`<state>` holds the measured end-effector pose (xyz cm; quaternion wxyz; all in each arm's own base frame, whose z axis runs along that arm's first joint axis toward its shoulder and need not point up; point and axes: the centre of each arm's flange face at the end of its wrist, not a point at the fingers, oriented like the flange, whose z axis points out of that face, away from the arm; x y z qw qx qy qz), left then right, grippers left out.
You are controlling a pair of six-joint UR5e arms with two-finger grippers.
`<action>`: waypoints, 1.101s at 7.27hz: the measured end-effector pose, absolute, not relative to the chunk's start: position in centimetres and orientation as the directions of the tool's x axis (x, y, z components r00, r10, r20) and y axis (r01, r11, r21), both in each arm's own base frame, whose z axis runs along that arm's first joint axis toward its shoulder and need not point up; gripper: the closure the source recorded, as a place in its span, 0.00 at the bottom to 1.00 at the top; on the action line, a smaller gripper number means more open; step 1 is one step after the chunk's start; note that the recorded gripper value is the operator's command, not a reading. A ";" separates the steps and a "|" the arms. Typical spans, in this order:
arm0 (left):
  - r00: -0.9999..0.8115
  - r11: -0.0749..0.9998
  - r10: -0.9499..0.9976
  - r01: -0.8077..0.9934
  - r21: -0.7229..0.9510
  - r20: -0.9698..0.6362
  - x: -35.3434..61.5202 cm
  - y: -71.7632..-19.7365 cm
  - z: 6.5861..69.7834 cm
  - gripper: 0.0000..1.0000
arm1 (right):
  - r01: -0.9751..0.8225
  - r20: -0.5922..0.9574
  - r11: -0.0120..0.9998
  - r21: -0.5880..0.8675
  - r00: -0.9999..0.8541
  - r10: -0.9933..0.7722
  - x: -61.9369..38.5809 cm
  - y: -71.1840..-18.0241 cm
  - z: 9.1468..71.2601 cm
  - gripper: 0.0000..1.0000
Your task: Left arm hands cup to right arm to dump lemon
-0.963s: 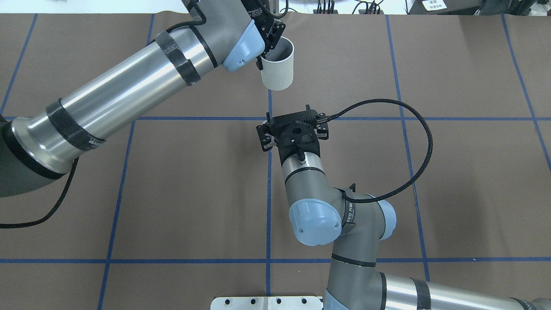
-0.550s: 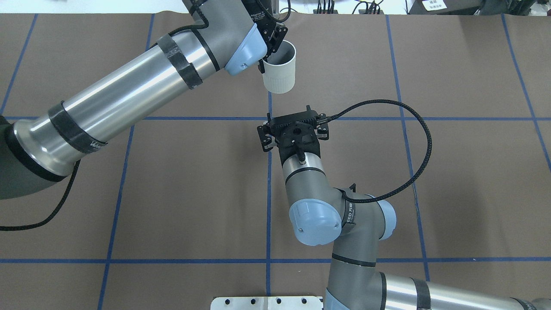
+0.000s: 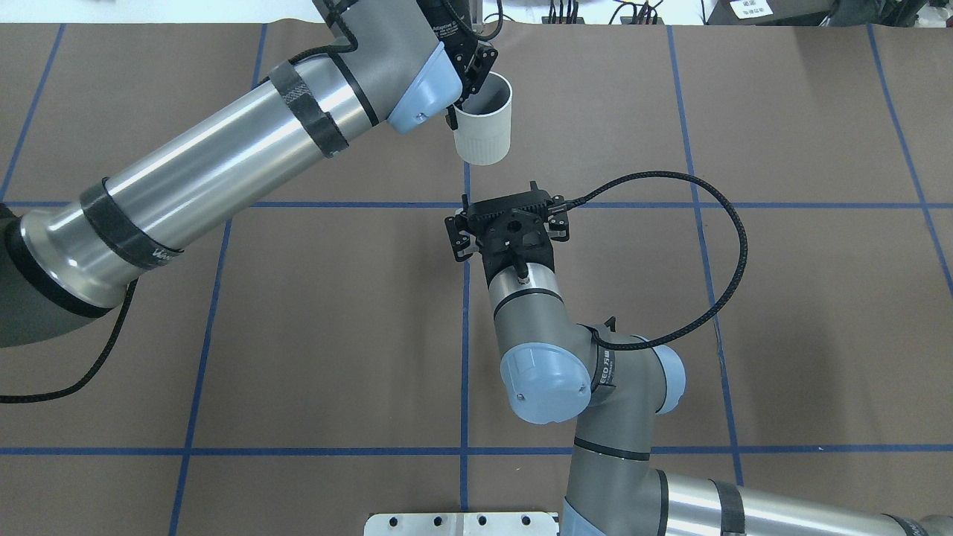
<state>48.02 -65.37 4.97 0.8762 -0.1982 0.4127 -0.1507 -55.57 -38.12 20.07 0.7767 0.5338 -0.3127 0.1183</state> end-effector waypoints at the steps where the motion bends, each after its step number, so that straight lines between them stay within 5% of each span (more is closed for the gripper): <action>1: 0.616 0.877 -0.424 0.094 -0.472 -0.664 48.3 -64.9 4.8 1.00 | -0.518 0.612 0.402 0.755 0.776 -0.150 -55.6 -38.1 20.1 0.01; 8: 0.639 0.869 -0.421 0.079 -0.489 -0.644 49.2 -62.1 6.5 1.00 | -0.517 0.611 0.402 0.756 0.777 -0.149 -55.5 -38.2 20.1 0.01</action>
